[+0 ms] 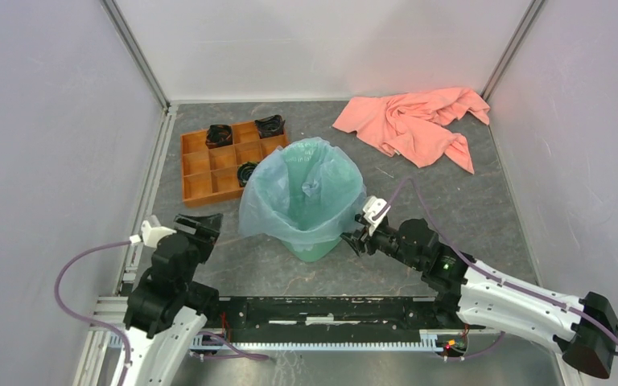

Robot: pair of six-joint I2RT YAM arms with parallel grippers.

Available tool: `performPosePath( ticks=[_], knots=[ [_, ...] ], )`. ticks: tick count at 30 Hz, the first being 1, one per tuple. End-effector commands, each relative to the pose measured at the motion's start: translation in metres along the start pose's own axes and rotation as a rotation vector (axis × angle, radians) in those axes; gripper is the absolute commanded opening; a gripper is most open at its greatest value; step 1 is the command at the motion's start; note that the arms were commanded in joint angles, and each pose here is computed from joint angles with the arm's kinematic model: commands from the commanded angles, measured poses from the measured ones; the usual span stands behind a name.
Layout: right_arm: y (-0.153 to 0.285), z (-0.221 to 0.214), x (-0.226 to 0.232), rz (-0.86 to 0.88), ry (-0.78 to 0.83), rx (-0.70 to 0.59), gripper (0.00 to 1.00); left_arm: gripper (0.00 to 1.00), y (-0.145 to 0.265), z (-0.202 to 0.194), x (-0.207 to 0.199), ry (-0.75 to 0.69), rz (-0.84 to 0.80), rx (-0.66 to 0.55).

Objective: Put the trash bags into the trash bin

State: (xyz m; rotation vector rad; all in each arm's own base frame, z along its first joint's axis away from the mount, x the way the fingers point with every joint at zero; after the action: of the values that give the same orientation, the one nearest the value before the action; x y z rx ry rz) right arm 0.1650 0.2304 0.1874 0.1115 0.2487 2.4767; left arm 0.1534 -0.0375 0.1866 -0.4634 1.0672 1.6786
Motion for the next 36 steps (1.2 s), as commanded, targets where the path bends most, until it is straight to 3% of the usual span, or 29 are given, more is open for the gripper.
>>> performPosePath(
  ticks=[1, 4, 10, 15, 18, 24, 31, 36],
  knots=[
    [-0.006, -0.002, 0.009, 0.059, 0.005, -0.053, 0.51, 0.83, 0.031, 0.04, -0.004, -0.039, -0.001, -0.153],
    [-0.009, -0.019, 0.016, 0.097, -0.037, -0.016, 0.4, 0.83, 0.054, 0.066, -0.015, -0.08, -0.037, -0.246],
    [-0.003, -0.031, 0.033, 0.194, -0.111, 0.057, 0.41, 0.84, 0.1, 0.112, -0.046, -0.15, -0.112, -0.377],
    [0.013, 0.009, 0.026, 0.149, -0.073, 0.102, 0.72, 0.88, 0.133, 0.133, -0.07, -0.259, -0.185, -0.401],
    [0.031, 0.043, 0.013, 0.079, -0.025, 0.1, 0.81, 0.91, 0.15, 0.145, -0.077, -0.327, -0.19, -0.423],
    [0.072, 0.102, -0.025, -0.155, 0.028, 0.028, 0.89, 0.97, 0.17, 0.157, -0.095, -0.402, -0.256, -0.434],
    [0.11, 0.148, -0.099, -0.753, -0.007, -0.06, 0.89, 1.0, 0.177, 0.15, -0.11, -0.432, -0.361, -0.39],
    [0.073, 0.163, -0.122, -0.844, -0.043, -0.124, 0.89, 1.0, 0.185, 0.15, -0.123, -0.453, -0.419, -0.369]
  ],
)
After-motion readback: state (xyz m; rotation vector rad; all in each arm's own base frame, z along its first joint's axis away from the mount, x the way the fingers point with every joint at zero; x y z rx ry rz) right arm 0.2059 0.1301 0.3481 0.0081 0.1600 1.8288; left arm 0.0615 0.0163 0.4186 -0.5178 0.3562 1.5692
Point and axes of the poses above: each gripper's point midway between its finger pads, its own y axis back along the fingers, its own x axis along the line the jaws close on, z = x × y, the point moved 3 cm from there along y, back along the fingers, and after that the axes turned 5 degrees about -y, right-handed, at the moved point
